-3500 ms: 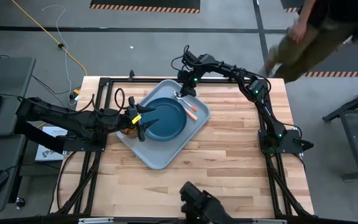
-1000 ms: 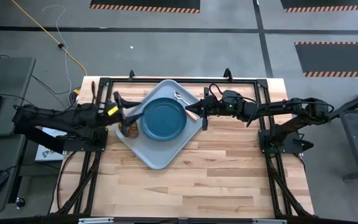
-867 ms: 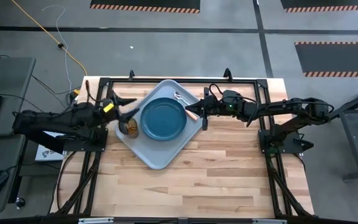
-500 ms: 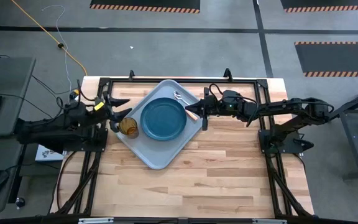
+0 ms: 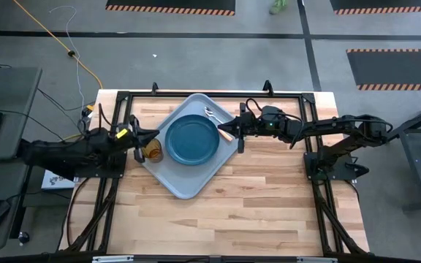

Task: Pick and place plate/cup/fork/spoon on tray
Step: Return to Home Position

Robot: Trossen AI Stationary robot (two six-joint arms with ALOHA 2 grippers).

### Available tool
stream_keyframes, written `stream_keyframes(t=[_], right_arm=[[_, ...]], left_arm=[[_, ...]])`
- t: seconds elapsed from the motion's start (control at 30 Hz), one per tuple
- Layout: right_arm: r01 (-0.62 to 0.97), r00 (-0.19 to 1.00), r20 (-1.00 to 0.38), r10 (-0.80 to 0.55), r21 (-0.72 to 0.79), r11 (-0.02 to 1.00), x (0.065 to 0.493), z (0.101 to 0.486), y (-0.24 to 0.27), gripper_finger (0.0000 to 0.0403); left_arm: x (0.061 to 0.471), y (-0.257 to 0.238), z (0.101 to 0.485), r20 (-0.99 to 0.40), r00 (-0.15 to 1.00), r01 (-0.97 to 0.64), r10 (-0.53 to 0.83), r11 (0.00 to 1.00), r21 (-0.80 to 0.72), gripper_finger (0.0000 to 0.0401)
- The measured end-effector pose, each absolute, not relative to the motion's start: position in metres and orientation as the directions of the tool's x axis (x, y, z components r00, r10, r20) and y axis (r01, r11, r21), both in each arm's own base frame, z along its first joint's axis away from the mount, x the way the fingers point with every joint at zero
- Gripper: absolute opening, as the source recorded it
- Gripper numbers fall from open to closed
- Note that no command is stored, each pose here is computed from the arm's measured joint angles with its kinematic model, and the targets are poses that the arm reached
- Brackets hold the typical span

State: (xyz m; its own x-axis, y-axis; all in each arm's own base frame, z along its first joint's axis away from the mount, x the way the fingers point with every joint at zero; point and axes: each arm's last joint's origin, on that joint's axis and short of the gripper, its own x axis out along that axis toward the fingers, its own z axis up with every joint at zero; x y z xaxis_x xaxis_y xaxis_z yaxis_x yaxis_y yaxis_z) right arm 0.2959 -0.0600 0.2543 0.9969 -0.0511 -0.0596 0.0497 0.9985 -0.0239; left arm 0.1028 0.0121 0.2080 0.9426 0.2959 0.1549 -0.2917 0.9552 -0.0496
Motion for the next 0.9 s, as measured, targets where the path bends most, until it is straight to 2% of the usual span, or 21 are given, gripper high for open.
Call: stream_keyframes(t=[0.17, 0.3, 0.53, 0.6, 0.9], right_arm=[[0.050, 0.997, -0.065, -0.051, -0.023, 0.998, 0.296, 0.254, -0.060, 0.0000], [0.049, 0.996, -0.071, -0.051, -0.022, 0.999, 0.296, 0.253, -0.060, 0.0000], [0.050, 0.996, -0.074, -0.051, -0.022, 0.999, 0.296, 0.253, -0.060, 0.0000], [0.049, 0.996, -0.076, -0.051, -0.021, 0.999, 0.296, 0.253, -0.060, 0.0000], [0.045, 0.996, -0.076, -0.047, -0.021, 0.999, 0.296, 0.253, -0.060, 0.0000]], left_arm=[[0.098, 0.012, 0.204, 0.082, 0.952, -0.293, 0.295, 0.956, -0.031, 0.0001], [0.096, 0.012, 0.193, 0.086, 0.959, -0.266, 0.269, 0.963, -0.048, 0.0000], [0.095, 0.009, 0.181, 0.145, 0.968, -0.197, 0.204, 0.978, -0.061, 0.0000], [0.096, 0.009, 0.178, 0.124, 0.971, -0.199, 0.205, 0.978, -0.061, 0.0000], [0.095, 0.009, 0.186, 0.201, 0.961, -0.184, 0.189, 0.982, -0.045, 0.0000]])
